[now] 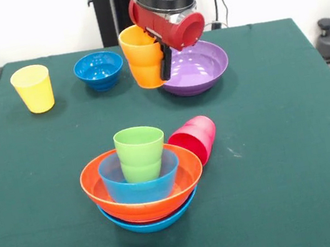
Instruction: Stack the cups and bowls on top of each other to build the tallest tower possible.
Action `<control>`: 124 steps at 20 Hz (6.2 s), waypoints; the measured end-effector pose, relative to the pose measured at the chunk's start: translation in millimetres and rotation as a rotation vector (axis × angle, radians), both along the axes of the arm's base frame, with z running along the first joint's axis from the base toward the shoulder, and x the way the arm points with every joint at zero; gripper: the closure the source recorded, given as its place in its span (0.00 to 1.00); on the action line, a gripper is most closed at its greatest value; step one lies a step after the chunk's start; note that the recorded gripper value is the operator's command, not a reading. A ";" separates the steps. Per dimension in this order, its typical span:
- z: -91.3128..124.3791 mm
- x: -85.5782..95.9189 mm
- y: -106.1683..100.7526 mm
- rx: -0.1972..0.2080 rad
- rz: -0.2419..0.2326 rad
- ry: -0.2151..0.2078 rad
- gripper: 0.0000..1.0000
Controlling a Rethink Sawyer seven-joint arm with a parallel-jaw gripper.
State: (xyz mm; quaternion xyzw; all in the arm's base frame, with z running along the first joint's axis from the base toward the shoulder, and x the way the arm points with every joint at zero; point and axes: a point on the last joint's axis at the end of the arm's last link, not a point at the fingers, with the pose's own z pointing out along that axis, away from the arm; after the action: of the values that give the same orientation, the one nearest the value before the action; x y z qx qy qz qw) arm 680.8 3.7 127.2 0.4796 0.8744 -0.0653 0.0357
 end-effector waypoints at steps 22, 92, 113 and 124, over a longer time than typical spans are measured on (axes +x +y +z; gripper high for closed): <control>58.7 83.3 -7.7 -0.006 -0.022 -0.110 1.00; -38.2 73.9 -18.0 -0.153 0.250 -0.171 1.00; -28.8 71.5 -29.8 -0.133 0.194 -0.132 1.00; 8.0 70.7 -19.9 -0.119 0.163 -0.110 1.00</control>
State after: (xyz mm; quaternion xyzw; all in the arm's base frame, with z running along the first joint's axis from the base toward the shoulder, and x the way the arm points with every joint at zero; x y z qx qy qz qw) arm 751.5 -16.2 135.2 0.4067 0.9017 -0.0875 0.1175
